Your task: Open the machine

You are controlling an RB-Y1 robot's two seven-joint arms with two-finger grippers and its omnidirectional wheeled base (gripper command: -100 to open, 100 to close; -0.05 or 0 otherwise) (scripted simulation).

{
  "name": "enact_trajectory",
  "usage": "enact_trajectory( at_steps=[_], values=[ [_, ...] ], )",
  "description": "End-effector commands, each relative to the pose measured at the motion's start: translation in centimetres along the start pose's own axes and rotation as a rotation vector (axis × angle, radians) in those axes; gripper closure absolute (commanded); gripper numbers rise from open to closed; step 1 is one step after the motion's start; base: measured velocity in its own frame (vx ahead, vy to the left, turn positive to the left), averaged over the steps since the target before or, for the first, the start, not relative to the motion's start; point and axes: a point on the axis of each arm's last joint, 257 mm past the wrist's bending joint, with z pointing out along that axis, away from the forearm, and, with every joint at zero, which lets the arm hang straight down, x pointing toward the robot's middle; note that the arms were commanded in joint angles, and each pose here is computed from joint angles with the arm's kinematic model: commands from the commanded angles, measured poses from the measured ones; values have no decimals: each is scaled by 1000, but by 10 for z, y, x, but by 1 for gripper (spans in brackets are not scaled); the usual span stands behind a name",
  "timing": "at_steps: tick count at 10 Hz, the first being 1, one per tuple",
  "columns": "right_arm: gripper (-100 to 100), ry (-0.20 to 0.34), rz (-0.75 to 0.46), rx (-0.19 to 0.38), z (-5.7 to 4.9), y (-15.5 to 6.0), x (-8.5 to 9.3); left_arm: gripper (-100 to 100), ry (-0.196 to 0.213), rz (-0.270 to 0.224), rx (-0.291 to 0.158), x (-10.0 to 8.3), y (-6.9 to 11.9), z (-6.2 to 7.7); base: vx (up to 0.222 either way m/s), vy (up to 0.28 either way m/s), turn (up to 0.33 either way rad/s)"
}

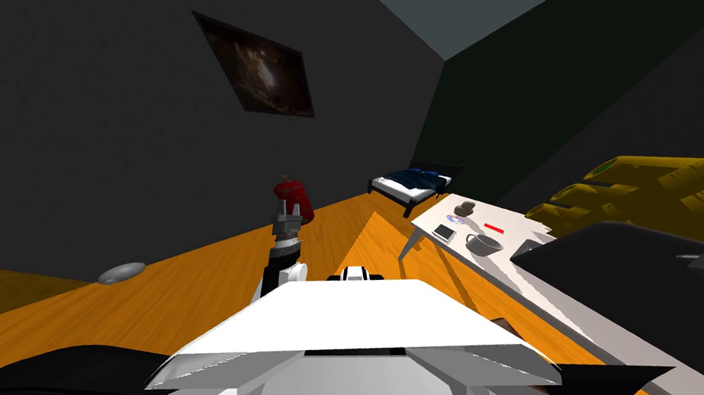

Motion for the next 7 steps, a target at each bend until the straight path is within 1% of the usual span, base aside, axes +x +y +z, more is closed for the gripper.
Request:
enact_trajectory(
  at_steps=[1,2,3,4,5,7],
  values=[
    [100,-10,9,17,-2,-6,-3,0,0,0,0,0,0,0,0,0,0],
    [-100,-13,-17,28,4,-4,-4,0,0,0,0,0,0,0,-123,-25,56],
    [-100,-14,-31,33,7,-2,-5,0,0,0,0,0,0,0,-254,-55,76],
    [-100,-14,-31,33,7,-2,-5,0,0,0,0,0,0,0,-171,-40,13],
    [-100,-14,-67,44,13,1,-7,0,0,0,0,0,0,0,-223,-41,42],
    [-100,-14,-115,57,21,4,-10,0,0,0,0,0,0,0,-295,-66,79]
  ],
)
